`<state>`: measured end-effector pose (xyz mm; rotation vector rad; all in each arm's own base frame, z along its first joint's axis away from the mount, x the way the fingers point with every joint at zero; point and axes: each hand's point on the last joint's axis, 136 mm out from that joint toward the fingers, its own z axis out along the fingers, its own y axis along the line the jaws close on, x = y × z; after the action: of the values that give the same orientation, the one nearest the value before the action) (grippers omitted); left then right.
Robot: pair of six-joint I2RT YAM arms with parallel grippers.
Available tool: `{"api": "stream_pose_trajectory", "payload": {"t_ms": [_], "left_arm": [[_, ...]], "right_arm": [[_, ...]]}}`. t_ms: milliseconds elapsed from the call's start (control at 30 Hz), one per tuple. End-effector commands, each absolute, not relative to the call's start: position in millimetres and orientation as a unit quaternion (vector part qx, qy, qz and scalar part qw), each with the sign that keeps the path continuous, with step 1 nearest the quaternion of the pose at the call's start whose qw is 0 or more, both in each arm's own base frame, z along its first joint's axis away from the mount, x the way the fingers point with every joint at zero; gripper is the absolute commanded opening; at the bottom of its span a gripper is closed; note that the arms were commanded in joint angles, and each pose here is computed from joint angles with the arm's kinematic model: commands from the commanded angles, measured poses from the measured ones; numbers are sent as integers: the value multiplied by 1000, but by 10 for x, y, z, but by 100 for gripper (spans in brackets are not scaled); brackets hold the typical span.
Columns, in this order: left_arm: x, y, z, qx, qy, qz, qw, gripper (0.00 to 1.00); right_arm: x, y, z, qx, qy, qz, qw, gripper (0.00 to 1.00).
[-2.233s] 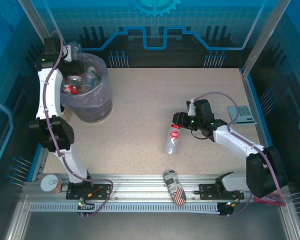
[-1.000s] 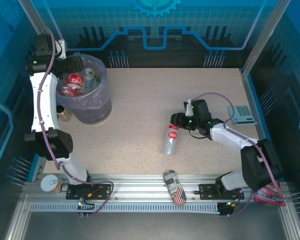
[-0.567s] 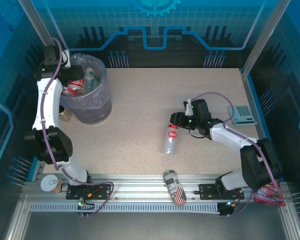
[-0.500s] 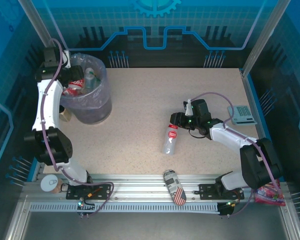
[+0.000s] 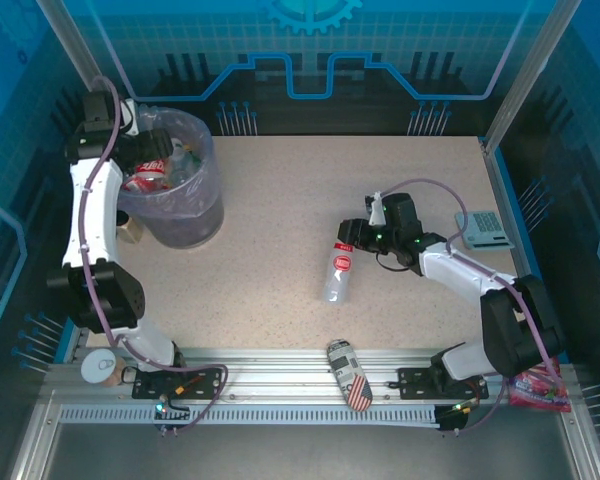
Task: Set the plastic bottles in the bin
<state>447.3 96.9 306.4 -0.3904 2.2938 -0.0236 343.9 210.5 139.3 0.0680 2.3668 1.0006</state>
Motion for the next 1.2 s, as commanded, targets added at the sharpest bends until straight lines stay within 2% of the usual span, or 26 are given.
{"api": "stream_pose_trajectory", "payload": {"t_ms": [0, 67, 200, 300, 400, 467, 733, 933, 1167], "left_arm": [[4237, 866, 3496, -149, 893, -14, 425, 92], [4142, 835, 3643, -149, 886, -15, 439, 95], [3940, 604, 3868, -136, 875, -30, 464, 97], [3765, 274, 3982, -119, 868, -65, 478, 98], [3590, -218, 4020, -89, 858, -138, 487, 97], [3484, -523, 3992, -66, 856, -174, 482, 97], [3184, -1452, 3770, 32, 872, -233, 430, 98], [3038, -2281, 3421, 91, 867, -341, 352, 99], [3101, -2595, 2862, 96, 881, -360, 293, 99]], "right_arm": [[3618, 2184, 1673, 16, 863, 397, 311, 42], [3668, 2179, 1695, 19, 861, 395, 319, 41], [3746, 2170, 1740, 30, 855, 395, 336, 41], [3810, 2180, 1829, 38, 844, 402, 353, 41], [3826, 2211, 1867, 36, 840, 400, 365, 41], [3881, 2259, 2062, 26, 829, 400, 389, 41], [3911, 2411, 2346, 9, 802, 403, 440, 41], [3894, 2634, 2608, -10, 761, 433, 484, 41], [3840, 2796, 2678, -20, 745, 483, 460, 40]]}}
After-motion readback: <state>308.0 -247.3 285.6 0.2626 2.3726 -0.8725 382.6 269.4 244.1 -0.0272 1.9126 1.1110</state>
